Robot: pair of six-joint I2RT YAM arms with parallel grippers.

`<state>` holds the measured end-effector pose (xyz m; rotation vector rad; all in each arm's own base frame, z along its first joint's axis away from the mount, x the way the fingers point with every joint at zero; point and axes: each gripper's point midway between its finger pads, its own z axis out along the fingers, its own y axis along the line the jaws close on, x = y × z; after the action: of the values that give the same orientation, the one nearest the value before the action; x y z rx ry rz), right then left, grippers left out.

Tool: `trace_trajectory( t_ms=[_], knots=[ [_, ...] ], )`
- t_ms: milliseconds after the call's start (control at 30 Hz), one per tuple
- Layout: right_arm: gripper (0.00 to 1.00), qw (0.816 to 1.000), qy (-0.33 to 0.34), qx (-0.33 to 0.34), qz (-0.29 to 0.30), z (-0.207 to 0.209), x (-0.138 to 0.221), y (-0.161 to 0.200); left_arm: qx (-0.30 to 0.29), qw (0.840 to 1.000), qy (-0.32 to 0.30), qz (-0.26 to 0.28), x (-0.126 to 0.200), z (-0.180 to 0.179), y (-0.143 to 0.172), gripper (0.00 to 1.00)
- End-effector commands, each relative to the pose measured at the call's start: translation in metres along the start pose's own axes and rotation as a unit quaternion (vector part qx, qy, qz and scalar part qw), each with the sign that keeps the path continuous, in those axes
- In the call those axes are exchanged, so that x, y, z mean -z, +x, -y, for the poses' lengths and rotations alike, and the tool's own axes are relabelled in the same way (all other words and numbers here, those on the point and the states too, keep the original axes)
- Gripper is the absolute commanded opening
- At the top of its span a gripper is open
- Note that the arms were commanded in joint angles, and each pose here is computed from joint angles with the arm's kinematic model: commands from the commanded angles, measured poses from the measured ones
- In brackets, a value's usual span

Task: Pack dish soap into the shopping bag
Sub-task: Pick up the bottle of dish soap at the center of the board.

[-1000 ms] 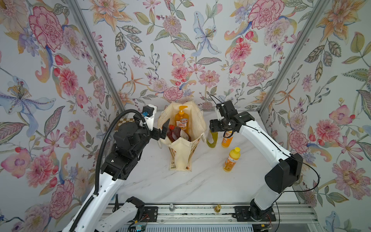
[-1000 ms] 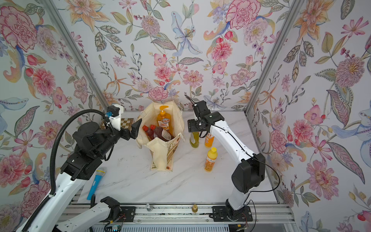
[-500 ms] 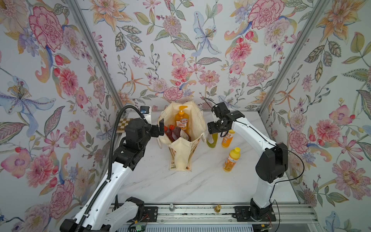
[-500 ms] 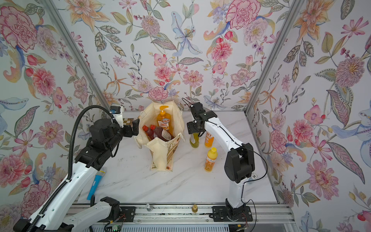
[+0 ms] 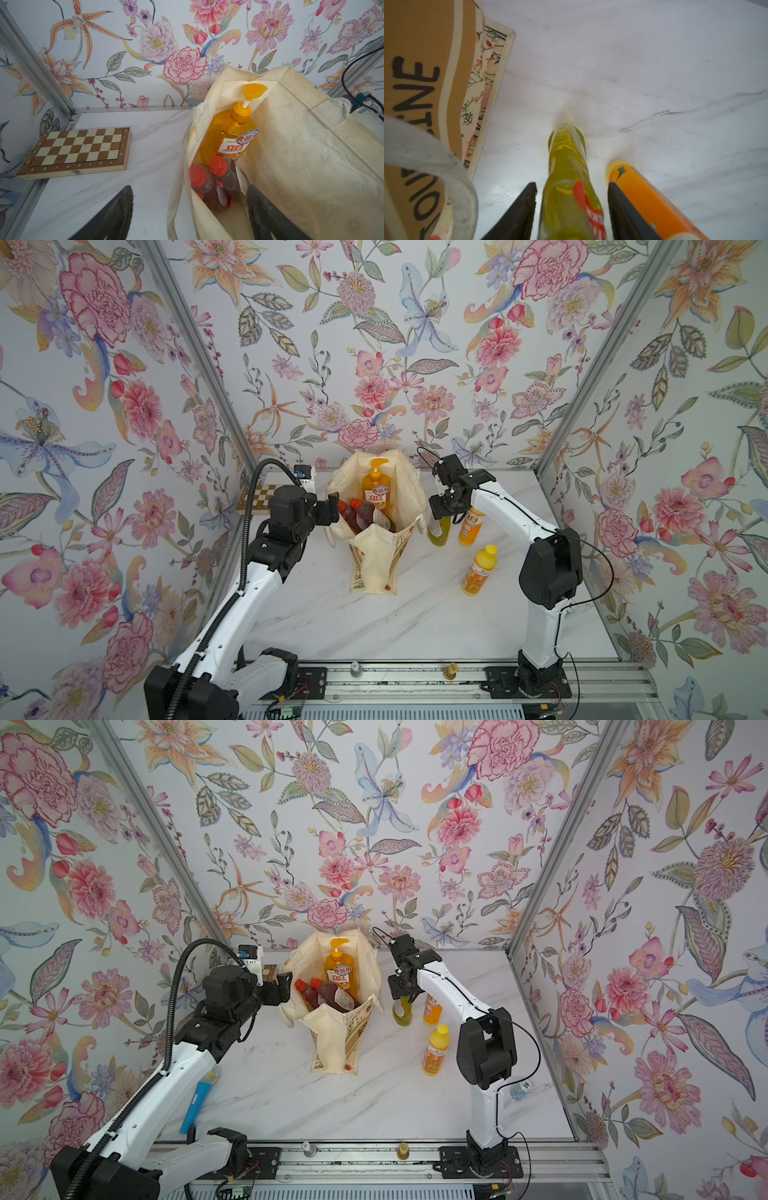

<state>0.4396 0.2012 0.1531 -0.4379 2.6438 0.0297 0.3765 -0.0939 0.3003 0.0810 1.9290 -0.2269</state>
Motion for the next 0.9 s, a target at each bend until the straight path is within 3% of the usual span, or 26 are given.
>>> trace_trajectory(
  t_ms=[0,200,433,700,867],
  knots=[
    [0.49,1.0,0.01,0.009,0.001,0.002,-0.001,-0.004,0.008,1.0,0.013,-0.006,-0.007,0.001,0.006,0.77],
    [0.32,1.0,0.01,0.018,0.004,-0.002,0.002,-0.005,0.004,1.0,0.01,-0.017,-0.012,-0.002,0.013,0.61],
    [0.19,0.999,0.007,0.026,0.026,-0.009,0.018,-0.013,0.0,1.0,0.009,-0.03,-0.018,-0.006,0.02,0.47],
    [0.0,0.995,0.018,0.036,0.089,-0.015,0.069,-0.034,-0.004,0.999,0.011,-0.041,-0.025,-0.007,0.025,0.46],
    [0.0,0.99,0.023,0.033,0.137,-0.012,0.112,-0.045,-0.005,0.999,0.02,-0.04,-0.026,-0.003,0.024,0.32]
  ],
)
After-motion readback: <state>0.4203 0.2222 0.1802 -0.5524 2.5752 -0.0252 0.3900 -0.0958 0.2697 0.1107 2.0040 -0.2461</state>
